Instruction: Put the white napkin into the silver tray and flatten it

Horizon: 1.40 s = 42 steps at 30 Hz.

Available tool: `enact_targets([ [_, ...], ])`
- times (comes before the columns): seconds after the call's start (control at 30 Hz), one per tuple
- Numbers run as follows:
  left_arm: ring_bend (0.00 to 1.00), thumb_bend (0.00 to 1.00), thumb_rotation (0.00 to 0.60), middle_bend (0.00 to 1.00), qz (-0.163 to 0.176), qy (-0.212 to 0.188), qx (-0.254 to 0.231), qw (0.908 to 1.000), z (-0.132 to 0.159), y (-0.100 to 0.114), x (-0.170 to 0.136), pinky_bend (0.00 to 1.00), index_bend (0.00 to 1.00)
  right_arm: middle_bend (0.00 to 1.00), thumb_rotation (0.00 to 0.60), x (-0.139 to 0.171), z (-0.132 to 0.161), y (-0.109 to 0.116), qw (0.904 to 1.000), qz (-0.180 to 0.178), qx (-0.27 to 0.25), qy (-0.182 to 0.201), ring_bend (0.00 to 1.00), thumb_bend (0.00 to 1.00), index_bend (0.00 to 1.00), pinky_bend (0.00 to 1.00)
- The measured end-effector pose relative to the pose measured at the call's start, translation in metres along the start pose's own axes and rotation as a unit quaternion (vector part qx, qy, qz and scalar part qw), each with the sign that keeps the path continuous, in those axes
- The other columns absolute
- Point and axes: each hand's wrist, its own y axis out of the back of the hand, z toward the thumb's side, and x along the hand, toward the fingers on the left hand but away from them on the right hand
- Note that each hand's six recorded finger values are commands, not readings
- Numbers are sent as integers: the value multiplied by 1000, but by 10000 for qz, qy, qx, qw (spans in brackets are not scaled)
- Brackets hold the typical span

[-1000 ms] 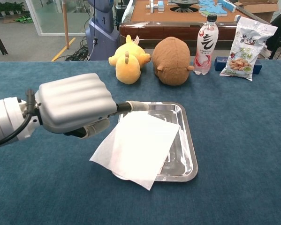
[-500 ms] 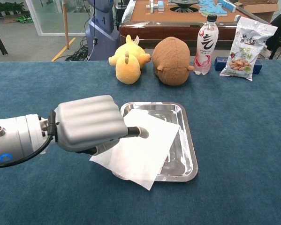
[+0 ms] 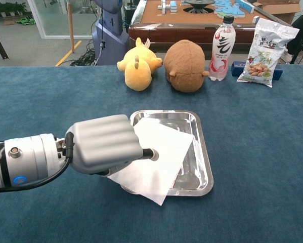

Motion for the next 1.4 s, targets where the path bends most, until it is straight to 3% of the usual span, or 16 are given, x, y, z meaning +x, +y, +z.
enact_targets([
  [0.7,712,767,600,881,-391,121,114,9991,13,-13,14,794,232,558,600,0,-1,2,10000,-27,-20,-26,376,401,692,458],
  [1.4,712,767,600,882,-549,257,103,9981,26,-8,24,794,218,558,600,1,-2,6,10000,-54,-36,-50,376,401,693,458],
])
